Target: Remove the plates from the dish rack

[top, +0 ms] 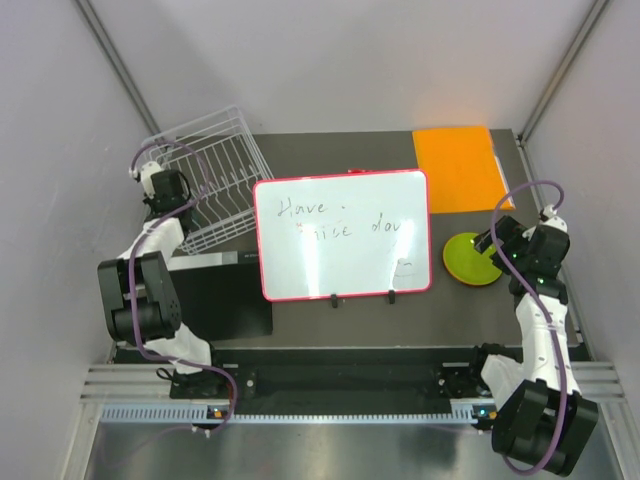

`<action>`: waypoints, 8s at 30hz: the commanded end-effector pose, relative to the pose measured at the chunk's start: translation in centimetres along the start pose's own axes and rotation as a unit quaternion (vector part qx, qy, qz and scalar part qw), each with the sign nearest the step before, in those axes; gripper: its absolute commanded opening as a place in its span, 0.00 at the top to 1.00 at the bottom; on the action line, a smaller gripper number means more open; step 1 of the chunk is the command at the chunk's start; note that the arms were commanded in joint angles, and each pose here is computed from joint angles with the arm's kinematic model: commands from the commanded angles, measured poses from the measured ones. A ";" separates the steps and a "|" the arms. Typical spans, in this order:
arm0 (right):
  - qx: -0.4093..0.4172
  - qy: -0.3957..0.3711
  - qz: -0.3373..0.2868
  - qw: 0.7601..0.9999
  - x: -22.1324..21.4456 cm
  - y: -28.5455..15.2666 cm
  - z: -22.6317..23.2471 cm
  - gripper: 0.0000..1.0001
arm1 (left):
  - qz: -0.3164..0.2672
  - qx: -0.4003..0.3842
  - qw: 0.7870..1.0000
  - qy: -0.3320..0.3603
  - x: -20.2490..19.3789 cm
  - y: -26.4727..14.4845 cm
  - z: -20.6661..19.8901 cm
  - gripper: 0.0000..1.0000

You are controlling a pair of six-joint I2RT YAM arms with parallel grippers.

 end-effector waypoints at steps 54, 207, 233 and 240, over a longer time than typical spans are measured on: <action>0.157 -0.030 -0.079 0.984 3.3 -8.7 5.6 0.02 | 0.074 -0.540 0.838 -0.010 7.0 -31.4 -11.2 1.00; -0.053 0.021 -0.033 0.998 2.1 -1.8 -2.9 0.17 | 0.074 -0.391 0.917 -0.006 -4.5 -22.0 -10.0 0.14; 0.091 -0.174 -0.032 0.980 2.8 -1.6 9.6 0.13 | 0.009 -0.190 0.981 -0.026 3.0 -16.2 -4.3 0.01; 0.090 -0.177 -0.034 0.980 2.8 -1.1 9.7 0.13 | -0.023 -0.182 0.982 -0.047 4.0 -15.3 -3.1 0.01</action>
Point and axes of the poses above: each gripper's point midway between its finger pads, its own y axis out along the fingers, its own z axis along the line the jaws close on, x = y × z, the point moved 6 cm from there along -y, back along the fingers, and after that the axes turned 11 degrees about -y, right-handed, at the moved point
